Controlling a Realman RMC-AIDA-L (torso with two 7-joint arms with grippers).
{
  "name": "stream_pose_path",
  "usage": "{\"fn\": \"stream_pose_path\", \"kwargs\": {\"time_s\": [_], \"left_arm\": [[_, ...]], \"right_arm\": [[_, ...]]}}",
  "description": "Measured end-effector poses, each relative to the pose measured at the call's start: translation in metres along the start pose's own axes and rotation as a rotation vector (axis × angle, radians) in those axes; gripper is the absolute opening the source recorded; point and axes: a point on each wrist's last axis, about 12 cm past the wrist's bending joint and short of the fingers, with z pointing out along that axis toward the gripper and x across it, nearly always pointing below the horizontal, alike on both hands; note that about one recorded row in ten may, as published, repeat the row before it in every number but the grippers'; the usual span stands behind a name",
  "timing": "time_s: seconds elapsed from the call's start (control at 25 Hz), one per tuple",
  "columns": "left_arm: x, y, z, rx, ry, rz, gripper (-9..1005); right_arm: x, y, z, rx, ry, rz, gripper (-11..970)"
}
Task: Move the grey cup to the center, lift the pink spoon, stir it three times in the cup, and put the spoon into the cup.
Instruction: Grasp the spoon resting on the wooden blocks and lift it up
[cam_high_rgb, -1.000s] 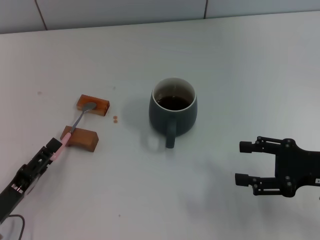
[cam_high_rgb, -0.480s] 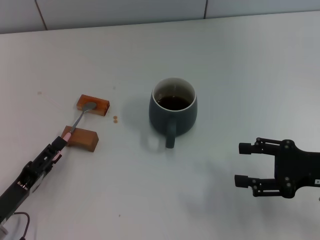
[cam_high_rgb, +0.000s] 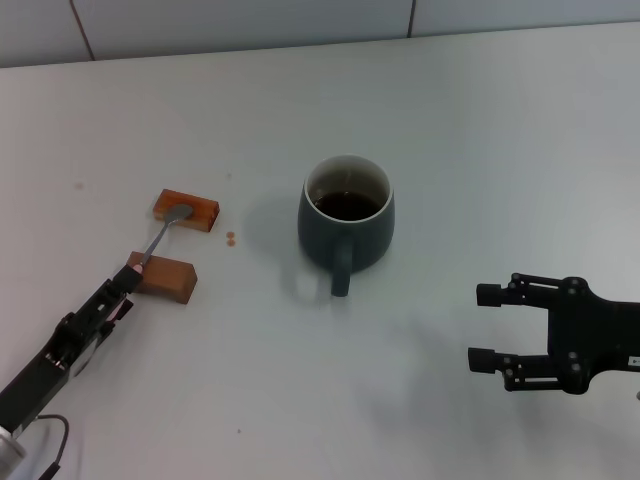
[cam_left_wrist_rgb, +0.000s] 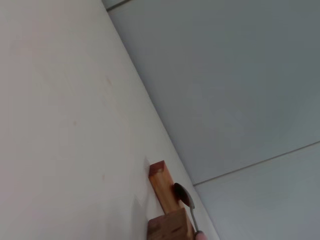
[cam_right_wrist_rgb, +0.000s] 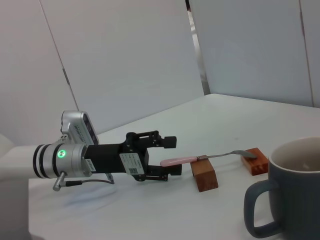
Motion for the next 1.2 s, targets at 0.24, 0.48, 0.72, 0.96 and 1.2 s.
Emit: {"fn": "stream_pose_path", "kwargs": {"time_s": [0.24, 0.48, 0.72, 0.96, 1.2], "left_arm": [[0.0008, -0.0012, 0.0057, 0.002, 0.007, -0.014, 783], [0.0013, -0.0003, 0.0070, -0.008, 0.008, -0.030, 758], [0.0013, -0.0004, 0.0075, -0.008, 0.003, -0.043, 580], [0.0004, -0.0001, 0.0076, -0.010, -0.005, -0.061, 500], [0.0007, 0.0013, 0.0073, -0.022, -0.006, -0.073, 368]], "right_arm": [[-0.0001, -0.0017, 0.0004, 0.009, 0.005, -0.001, 810], [-0.0013, -0.0028, 0.0009, 0.010, 0.006, -0.002, 810], [-0.0020, -0.0035, 0.0011, 0.011, 0.007, -0.004, 810], [-0.0040, -0.0049, 0.0021, 0.009, 0.007, -0.011, 810], [-0.0055, -0.0059, 0.0024, 0.009, 0.008, -0.017, 811]]}}
